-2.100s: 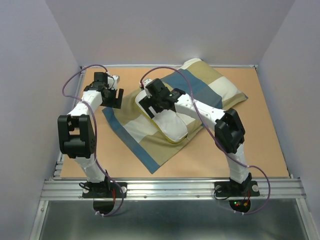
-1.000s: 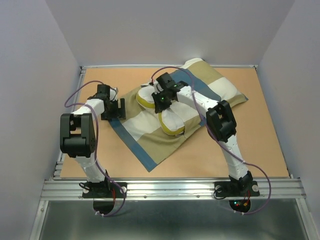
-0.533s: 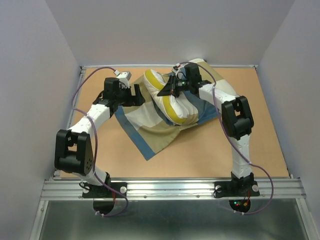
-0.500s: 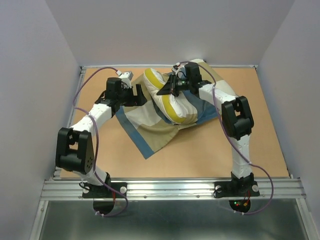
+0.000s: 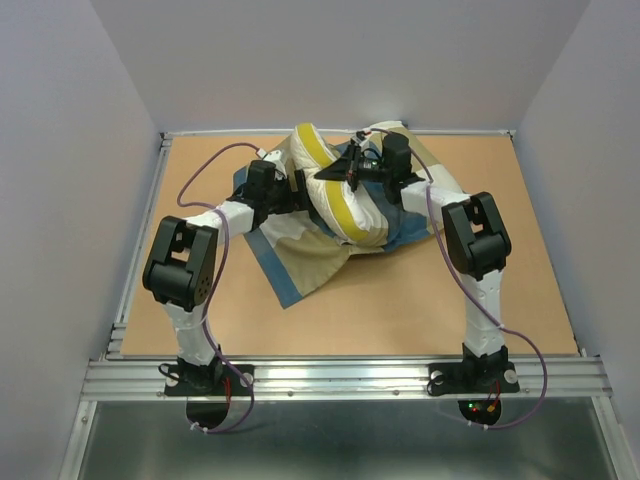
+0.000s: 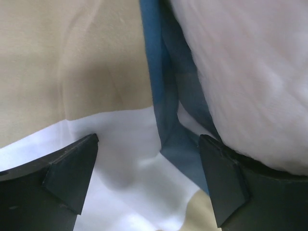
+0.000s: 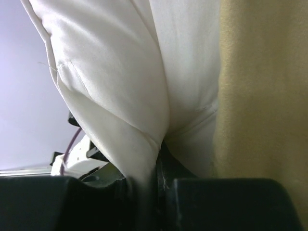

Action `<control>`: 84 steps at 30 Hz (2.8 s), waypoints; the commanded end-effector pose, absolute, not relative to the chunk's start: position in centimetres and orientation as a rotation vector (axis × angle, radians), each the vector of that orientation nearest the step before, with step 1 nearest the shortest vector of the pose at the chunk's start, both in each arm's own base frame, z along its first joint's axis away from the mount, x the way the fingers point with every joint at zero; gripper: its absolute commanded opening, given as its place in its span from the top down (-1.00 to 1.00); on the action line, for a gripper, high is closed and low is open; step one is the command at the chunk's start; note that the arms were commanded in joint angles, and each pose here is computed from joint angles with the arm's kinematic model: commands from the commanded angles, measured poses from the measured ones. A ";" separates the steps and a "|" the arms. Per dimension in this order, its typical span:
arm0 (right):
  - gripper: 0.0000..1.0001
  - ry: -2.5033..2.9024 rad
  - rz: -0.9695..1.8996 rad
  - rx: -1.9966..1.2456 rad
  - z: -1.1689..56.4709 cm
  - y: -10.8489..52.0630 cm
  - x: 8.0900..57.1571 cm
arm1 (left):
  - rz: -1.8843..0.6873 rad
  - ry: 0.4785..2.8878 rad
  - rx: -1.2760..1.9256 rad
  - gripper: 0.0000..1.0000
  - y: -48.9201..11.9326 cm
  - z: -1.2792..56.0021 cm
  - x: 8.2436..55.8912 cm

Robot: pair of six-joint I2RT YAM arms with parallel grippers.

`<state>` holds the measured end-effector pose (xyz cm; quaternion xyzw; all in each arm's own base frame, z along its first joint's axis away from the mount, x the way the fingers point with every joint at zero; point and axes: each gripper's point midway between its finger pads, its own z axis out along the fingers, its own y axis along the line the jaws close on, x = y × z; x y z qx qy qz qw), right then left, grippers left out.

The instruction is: Put the pillow into the pillowcase

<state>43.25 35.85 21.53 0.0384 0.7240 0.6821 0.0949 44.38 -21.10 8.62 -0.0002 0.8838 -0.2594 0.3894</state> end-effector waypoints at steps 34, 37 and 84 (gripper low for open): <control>0.99 1.765 2.486 0.179 33.0 32.5 37.2 | -1.212 1.802 0.244 -0.89 -30.7 16.0 45.1; 0.99 1.751 2.471 0.161 33.3 31.9 37.7 | -1.190 1.858 0.245 -0.94 -28.5 14.7 43.1; 0.99 2.188 1.645 0.381 16.3 30.5 44.8 | 0.117 2.091 0.275 -0.13 -7.9 18.5 46.5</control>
